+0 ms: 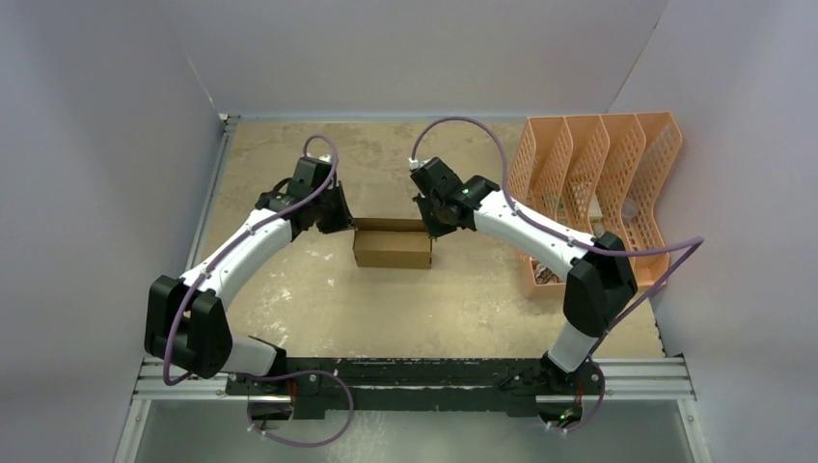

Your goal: Fold the paper box

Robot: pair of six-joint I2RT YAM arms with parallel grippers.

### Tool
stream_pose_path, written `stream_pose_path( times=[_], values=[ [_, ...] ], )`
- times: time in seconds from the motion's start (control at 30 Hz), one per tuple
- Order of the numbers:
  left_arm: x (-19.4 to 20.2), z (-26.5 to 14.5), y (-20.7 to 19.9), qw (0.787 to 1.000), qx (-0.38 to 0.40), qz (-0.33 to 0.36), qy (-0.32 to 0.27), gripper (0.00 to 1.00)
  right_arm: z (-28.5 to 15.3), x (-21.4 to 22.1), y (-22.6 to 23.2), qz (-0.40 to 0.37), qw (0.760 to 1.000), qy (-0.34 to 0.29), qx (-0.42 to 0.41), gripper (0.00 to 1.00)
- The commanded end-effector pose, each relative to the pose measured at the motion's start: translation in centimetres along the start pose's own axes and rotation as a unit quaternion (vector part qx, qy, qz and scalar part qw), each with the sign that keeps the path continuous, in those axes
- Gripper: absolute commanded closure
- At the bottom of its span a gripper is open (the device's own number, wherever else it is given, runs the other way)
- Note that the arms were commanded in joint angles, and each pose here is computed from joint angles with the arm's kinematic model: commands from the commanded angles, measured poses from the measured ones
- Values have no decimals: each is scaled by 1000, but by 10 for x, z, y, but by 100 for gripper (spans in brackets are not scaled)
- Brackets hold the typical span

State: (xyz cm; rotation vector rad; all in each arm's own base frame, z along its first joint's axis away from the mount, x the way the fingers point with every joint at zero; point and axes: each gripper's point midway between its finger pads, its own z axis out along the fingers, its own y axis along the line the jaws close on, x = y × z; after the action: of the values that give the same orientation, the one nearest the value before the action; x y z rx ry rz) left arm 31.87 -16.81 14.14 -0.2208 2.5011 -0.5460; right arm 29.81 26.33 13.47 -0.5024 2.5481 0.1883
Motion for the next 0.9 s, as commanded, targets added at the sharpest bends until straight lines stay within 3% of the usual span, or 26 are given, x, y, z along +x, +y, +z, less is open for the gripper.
stream_pose_path(
  times=[0.0, 0.63, 0.87],
  values=[
    [-12, -12, -41, 996, 78, -33, -24, 100, -9, -20, 24, 37, 999, -12, -37, 100],
    [-29, -35, -58, 987, 112, -90, -67, 100, -3, -28, 23, 70, 997, -3, -16, 100],
    [-20, -28, -48, 991, 93, -82, -56, 100, -1, -22, 22, 81, 997, -1, -14, 100]
  ],
)
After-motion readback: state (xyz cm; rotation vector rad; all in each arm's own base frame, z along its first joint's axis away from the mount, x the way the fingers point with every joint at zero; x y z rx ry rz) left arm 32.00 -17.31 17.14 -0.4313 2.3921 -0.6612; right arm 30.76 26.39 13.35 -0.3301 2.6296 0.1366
